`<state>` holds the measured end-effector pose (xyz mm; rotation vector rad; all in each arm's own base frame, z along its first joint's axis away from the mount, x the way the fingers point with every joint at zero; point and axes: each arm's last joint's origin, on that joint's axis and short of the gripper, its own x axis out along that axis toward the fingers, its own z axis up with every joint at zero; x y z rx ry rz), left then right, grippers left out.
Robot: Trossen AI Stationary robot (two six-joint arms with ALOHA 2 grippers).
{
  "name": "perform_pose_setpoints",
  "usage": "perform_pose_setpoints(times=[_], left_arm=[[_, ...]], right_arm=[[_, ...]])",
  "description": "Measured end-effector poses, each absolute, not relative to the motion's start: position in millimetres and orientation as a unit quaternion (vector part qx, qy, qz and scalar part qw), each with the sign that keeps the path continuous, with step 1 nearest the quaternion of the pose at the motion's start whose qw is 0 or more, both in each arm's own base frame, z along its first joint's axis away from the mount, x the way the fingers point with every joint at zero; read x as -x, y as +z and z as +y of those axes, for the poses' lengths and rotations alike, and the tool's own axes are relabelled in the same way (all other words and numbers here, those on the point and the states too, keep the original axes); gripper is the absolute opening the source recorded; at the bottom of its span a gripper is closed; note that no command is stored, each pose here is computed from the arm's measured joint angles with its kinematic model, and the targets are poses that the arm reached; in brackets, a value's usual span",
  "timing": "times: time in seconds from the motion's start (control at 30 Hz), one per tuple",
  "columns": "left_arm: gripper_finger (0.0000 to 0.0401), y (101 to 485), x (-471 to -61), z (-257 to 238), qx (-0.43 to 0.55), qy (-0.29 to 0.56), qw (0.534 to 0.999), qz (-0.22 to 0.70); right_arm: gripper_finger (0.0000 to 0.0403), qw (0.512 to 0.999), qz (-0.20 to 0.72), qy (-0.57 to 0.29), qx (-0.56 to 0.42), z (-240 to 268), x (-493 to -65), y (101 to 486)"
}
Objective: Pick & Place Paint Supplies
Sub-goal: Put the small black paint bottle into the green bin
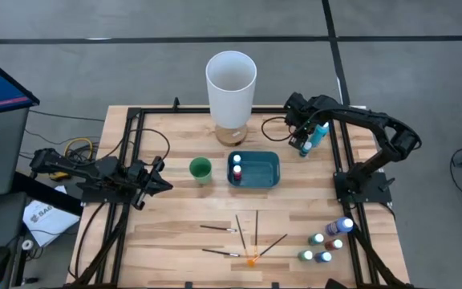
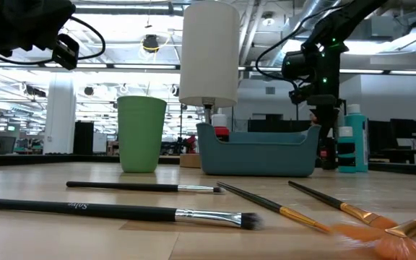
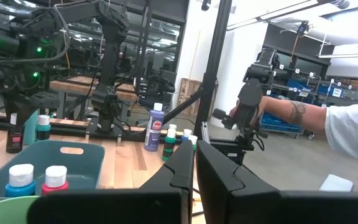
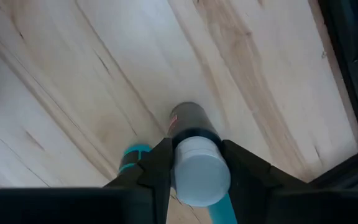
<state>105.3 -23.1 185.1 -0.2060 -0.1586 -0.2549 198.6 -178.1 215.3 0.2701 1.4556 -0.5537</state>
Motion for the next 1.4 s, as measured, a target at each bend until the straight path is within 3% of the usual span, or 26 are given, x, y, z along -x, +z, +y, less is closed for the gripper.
perform_pose_setpoints(times=[0.33, 0.73, 1.13, 1.4], left_arm=[[0.0008, 185, -105, -23, 0.103, -0.127, 0.983, -0.079], [0.0008, 185, -105, -23, 0.102, -0.127, 0.983, -0.079], [0.0008, 185, -105, -23, 0.103, -0.127, 0.983, -0.079], [0.0008, 185, -105, -23, 0.103, -0.127, 0.983, -0.079]], right_arm=[[0.012, 0.748, 0.604, -0.258, -0.101, -165, -222, 274], [0.0119, 0.825, 0.525, -0.199, -0.06, -94, -269, 342], [0.0123, 0.869, 0.471, -0.131, -0.079, -14, -294, 351], [0.0119, 0.891, 0.433, -0.102, -0.091, 12, -304, 354]])
